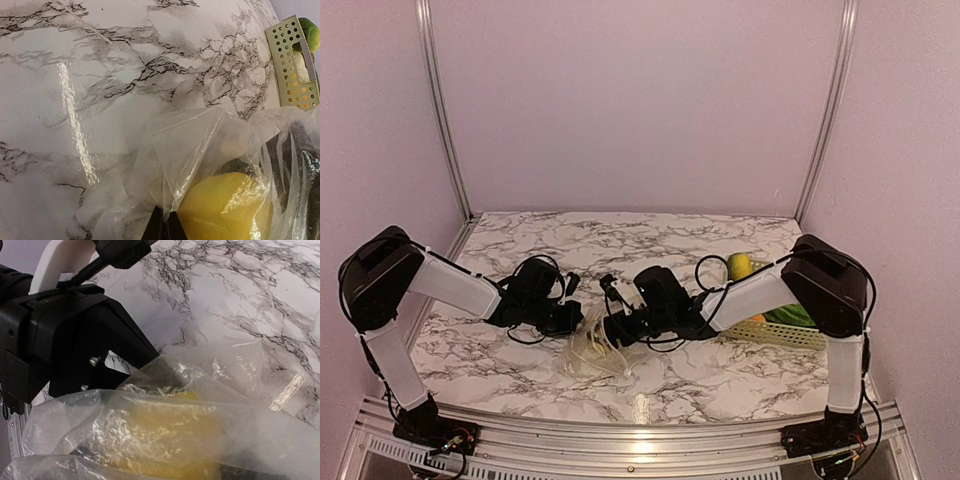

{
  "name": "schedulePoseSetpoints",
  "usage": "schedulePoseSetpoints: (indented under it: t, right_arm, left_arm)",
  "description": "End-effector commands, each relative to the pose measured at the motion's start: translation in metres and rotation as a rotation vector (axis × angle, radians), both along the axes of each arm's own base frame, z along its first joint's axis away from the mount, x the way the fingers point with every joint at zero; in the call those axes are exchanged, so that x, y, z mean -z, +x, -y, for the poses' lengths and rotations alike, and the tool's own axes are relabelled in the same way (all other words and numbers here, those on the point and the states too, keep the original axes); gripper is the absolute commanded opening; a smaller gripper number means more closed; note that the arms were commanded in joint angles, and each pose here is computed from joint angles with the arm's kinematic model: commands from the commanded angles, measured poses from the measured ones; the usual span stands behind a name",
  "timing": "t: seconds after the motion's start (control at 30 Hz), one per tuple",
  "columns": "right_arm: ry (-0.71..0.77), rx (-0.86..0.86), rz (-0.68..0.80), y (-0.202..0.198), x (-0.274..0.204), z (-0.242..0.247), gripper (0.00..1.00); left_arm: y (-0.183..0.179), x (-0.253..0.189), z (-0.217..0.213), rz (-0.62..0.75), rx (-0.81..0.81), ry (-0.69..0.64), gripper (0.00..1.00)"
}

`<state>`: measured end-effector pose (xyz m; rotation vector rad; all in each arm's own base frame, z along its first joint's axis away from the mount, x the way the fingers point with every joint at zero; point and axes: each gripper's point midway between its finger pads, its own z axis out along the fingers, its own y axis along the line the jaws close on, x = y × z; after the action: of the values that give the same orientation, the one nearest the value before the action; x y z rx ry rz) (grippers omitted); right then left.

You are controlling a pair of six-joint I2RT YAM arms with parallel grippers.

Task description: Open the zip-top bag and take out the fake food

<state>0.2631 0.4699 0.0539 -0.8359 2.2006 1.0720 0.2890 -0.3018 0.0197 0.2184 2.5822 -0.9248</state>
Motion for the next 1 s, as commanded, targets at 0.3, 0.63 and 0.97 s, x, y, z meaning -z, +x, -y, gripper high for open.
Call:
schedulePoseSetpoints:
  t: [0.3, 0.63, 0.97]
  right_arm:
    - [-0.103, 0.008, 0.074, -0.008, -0.012, 0.027, 0.63]
    - [-0.068, 0.043, 0.113, -0.007, -0.053, 0.055, 0.61]
    - [-0.07, 0.171, 0.165, 0.014, -0.095, 0.128, 0.6]
  left_arm:
    - [0.021, -0.019, -0.05, 0.012, -0.146, -0.02, 0.0]
    - [0.027, -0.016, -0.077, 0.012, -0.217, 0.036, 0.0]
    - [0.034, -0.024, -0.084, 0.029, -0.231, 0.033, 0.0]
